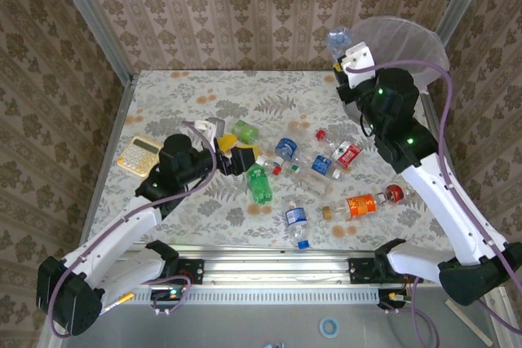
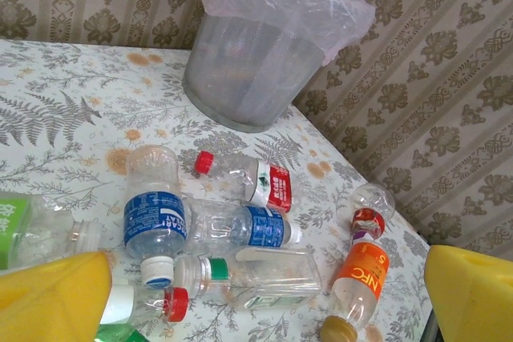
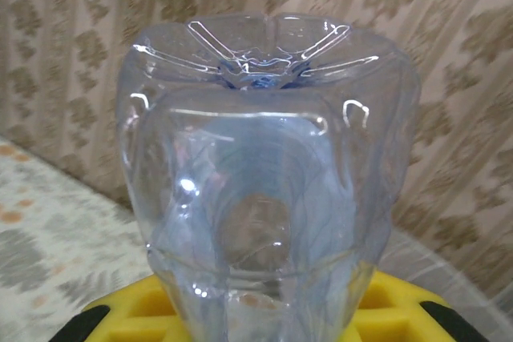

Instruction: Throw the plastic bottles in the bin

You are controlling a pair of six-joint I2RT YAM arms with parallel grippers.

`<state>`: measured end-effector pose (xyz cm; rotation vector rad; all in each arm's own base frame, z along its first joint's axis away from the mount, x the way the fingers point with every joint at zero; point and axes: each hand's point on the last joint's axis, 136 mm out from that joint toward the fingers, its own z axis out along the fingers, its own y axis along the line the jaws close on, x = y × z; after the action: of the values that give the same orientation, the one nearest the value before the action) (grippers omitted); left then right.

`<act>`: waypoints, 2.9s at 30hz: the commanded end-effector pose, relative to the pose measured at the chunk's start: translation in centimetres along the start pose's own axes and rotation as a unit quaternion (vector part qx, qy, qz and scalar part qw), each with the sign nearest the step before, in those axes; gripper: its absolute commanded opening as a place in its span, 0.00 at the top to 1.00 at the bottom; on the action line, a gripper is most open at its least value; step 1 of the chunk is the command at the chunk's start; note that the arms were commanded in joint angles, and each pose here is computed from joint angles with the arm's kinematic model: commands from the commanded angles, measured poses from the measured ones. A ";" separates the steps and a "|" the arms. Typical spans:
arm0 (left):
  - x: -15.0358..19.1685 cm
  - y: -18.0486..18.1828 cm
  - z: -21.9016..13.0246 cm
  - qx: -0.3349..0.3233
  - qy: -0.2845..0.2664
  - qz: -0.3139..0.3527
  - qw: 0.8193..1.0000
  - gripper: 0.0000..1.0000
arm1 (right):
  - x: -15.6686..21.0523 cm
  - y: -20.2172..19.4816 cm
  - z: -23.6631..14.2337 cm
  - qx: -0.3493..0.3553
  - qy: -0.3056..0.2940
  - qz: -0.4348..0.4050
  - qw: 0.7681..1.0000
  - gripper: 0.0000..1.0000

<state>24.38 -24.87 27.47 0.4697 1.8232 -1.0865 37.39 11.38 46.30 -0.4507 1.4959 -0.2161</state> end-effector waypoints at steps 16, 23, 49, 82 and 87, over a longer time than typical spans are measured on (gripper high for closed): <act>0.9 2.1 0.2 -0.023 0.005 -0.006 1.000 0.00 | -10.0 -8.8 0.9 0.186 -0.139 -0.108 0.967 0.72; 1.0 2.6 0.4 -0.026 0.006 -0.010 1.000 0.00 | -10.2 -13.4 -1.2 0.229 -0.152 -0.058 0.960 0.72; 1.4 3.3 1.4 -0.029 0.030 -0.024 0.999 0.00 | 1.3 -18.8 7.6 0.177 0.091 0.071 0.978 0.21; 8.2 7.9 1.4 -0.162 0.184 -0.126 0.961 0.00 | -3.5 -11.4 -3.2 -0.003 0.026 0.185 0.982 0.00; 10.4 7.9 1.9 -0.177 0.237 -0.136 0.946 0.00 | -2.1 -9.4 -5.6 -0.030 0.037 0.209 0.977 0.00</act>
<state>26.26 -23.54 14.90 0.2937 2.4388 -0.8736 33.59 1.84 53.75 -0.1646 1.5924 0.0463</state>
